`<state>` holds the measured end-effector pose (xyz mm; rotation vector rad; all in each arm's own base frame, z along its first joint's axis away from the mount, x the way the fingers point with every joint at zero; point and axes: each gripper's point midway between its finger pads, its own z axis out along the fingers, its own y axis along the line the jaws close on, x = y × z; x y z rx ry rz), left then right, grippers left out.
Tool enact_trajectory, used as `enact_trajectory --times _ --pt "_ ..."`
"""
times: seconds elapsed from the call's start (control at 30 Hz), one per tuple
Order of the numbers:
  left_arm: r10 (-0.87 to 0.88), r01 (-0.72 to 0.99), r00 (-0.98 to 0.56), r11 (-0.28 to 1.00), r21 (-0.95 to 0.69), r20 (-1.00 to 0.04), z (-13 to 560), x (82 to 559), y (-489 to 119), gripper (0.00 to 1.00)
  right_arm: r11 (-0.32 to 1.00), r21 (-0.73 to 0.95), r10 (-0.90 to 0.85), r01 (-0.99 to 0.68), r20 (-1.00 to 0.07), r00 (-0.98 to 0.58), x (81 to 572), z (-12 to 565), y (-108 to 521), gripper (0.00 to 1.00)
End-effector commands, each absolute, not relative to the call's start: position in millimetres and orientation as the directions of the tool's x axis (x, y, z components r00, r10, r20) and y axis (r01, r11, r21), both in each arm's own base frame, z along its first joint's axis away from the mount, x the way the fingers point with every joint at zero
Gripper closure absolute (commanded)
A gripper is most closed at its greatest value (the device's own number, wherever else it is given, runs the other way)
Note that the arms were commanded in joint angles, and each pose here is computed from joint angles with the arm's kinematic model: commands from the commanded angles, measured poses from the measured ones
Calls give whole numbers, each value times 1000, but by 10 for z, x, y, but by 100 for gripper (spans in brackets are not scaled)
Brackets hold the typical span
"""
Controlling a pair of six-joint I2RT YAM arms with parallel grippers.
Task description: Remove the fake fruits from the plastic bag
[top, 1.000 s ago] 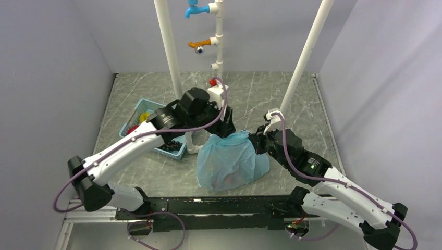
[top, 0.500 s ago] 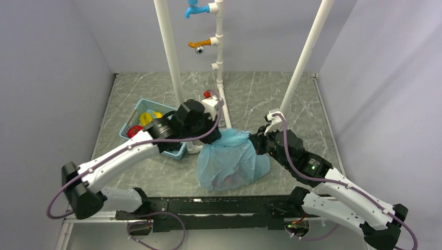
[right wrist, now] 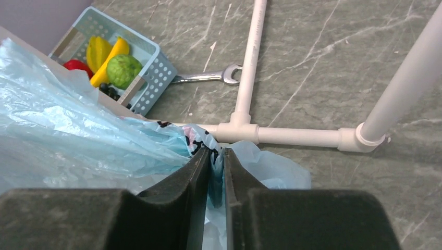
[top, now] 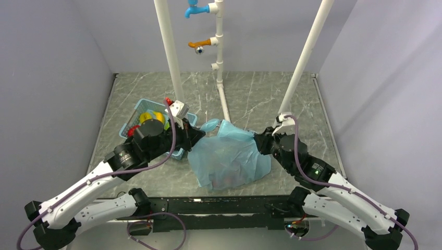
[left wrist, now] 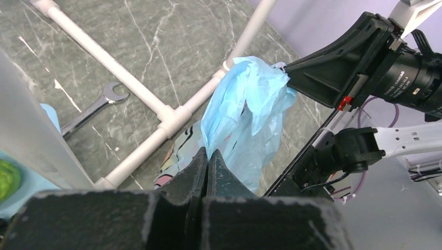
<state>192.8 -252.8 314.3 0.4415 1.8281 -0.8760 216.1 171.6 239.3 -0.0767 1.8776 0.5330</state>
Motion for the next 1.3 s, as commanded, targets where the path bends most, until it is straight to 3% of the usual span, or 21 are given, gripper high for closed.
enact_trajectory --times 0.0,0.07,0.2,0.3,0.37,0.53,0.73,0.97,1.1,1.17,1.2,1.27 --pt "-197 665 -385 619 -419 -902 3273 1898 -2552 100 877 308 177 -370 -921 -348 2129 2408 1771 74" --pt "-197 668 -415 597 -444 -888 3233 1872 -2616 100 847 267 109 -460 -933 -343 2074 2481 1891 62" --pt "-175 661 -461 586 -468 -870 3139 1870 -2703 100 752 139 -68 -645 -956 -285 1929 2727 2086 23" --pt "-170 671 -471 568 -477 -866 3120 1852 -2754 100 637 95 -171 -765 -950 -260 1774 2912 2276 14" --pt "-168 674 -474 562 -479 -864 3115 1853 -2777 100 605 87 -204 -792 -944 -260 1729 2946 2385 1" --pt "-173 664 -485 564 -490 -857 3100 1863 -2788 100 639 20 -260 -769 -935 -240 1929 2962 2508 1" --pt "-173 641 -498 586 -495 -850 3067 1859 -2728 100 658 -19 -275 -753 -937 -217 2048 2836 2658 11" --pt "-187 637 -505 578 -510 -842 3063 1840 -2722 100 806 -107 -265 -582 -945 -193 2395 2707 2567 14" --pt "-191 632 -511 577 -517 -838 3097 1844 -2730 100 847 -116 -251 -520 -948 -198 2534 2697 2591 22" --pt "-195 630 -511 577 -519 -837 3122 1841 -2724 100 869 -85 -210 -487 -955 -208 2575 2729 2588 33" --pt "-196 630 -510 577 -519 -837 3134 1838 -2717 100 885 -65 -180 -462 -961 -210 2592 2762 2567 45" --pt "-206 621 -512 582 -525 -834 3147 1835 -2694 100 915 -15 -106 -403 -973 -203 2610 2885 2461 79"
